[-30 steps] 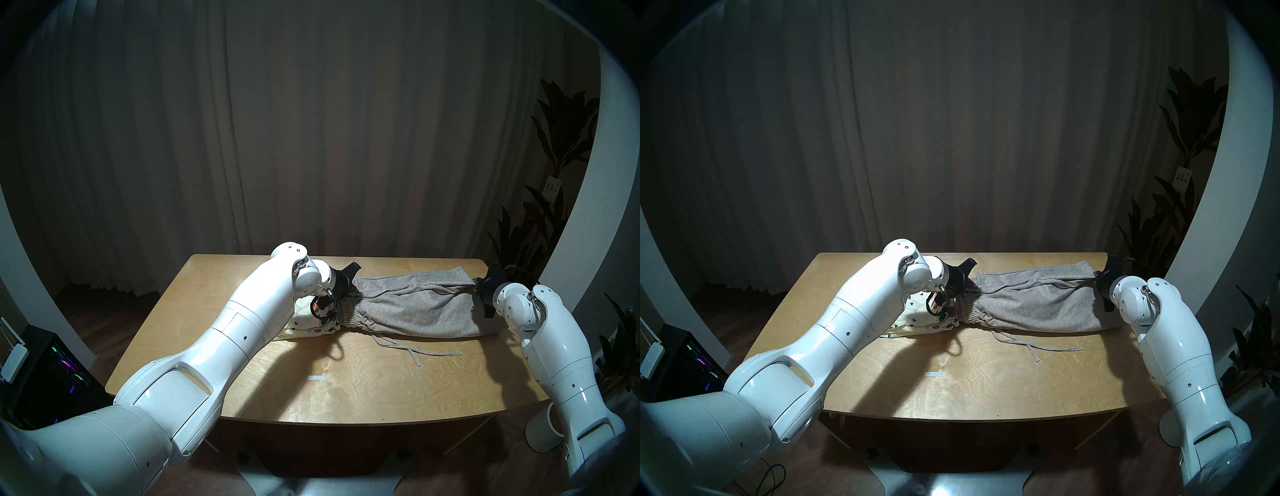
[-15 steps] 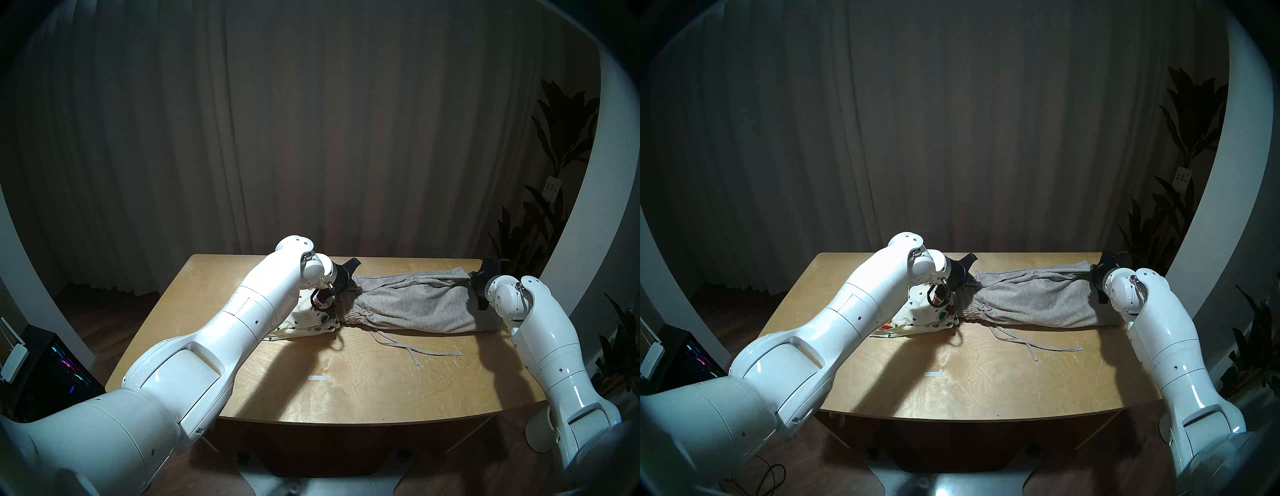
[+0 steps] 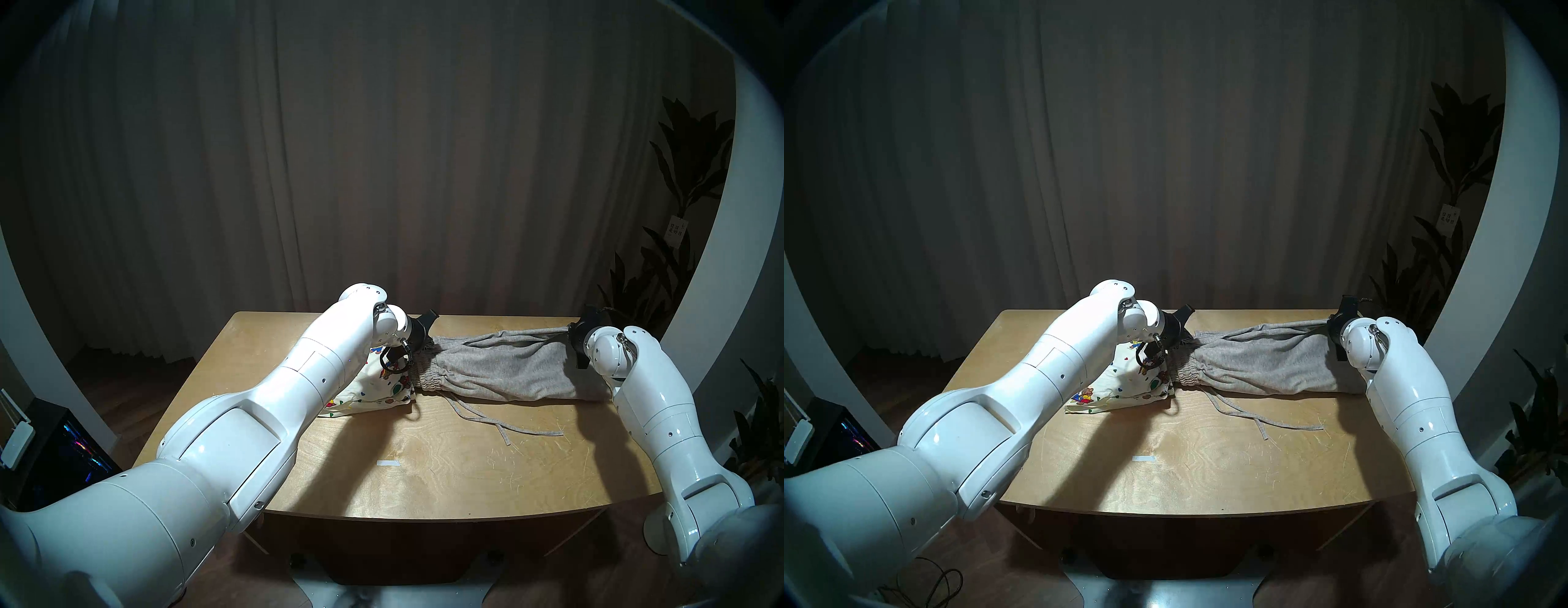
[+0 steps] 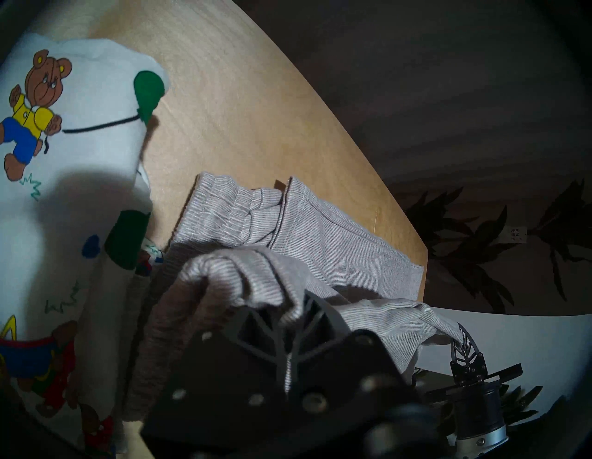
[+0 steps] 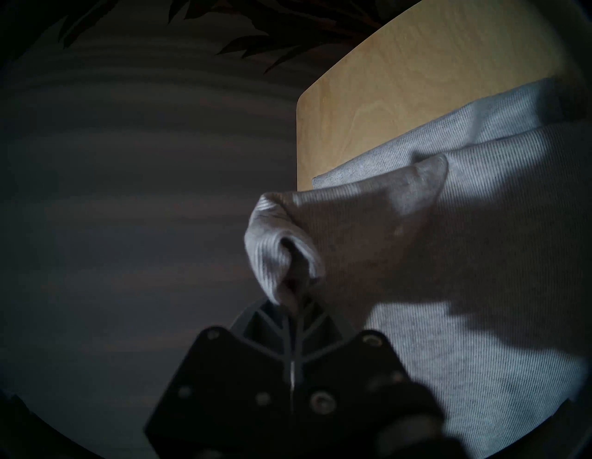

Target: Fold pants twice and stack them

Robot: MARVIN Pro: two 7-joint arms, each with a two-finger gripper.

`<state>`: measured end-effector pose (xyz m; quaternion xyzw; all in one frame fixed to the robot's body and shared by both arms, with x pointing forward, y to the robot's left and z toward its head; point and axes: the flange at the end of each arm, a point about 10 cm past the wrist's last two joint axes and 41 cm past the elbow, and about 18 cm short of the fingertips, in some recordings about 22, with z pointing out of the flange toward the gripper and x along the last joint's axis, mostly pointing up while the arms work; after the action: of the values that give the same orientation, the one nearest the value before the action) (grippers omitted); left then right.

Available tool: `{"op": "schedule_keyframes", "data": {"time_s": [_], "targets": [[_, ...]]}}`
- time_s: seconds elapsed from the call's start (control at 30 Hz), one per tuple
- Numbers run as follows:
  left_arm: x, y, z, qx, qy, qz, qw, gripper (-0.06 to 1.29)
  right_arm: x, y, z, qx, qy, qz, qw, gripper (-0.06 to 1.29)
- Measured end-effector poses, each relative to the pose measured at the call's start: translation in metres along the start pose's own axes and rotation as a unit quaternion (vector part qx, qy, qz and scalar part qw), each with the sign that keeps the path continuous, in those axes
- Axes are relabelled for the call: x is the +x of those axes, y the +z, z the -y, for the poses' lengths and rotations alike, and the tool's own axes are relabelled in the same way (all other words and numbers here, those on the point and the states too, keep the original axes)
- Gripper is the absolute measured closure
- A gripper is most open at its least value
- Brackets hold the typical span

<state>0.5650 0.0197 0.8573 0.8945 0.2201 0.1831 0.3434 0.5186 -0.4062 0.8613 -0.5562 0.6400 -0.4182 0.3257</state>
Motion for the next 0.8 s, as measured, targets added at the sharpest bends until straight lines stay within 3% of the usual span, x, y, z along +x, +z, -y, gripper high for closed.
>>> {"op": "schedule_keyframes", "data": {"time_s": [0.8], "targets": [[0.009, 0.016, -0.008, 0.000, 0.008, -0.031, 0.9995, 1.26, -0.013, 0.043, 0.003, -0.013, -0.004, -0.030, 0.9995, 1.26]]}}
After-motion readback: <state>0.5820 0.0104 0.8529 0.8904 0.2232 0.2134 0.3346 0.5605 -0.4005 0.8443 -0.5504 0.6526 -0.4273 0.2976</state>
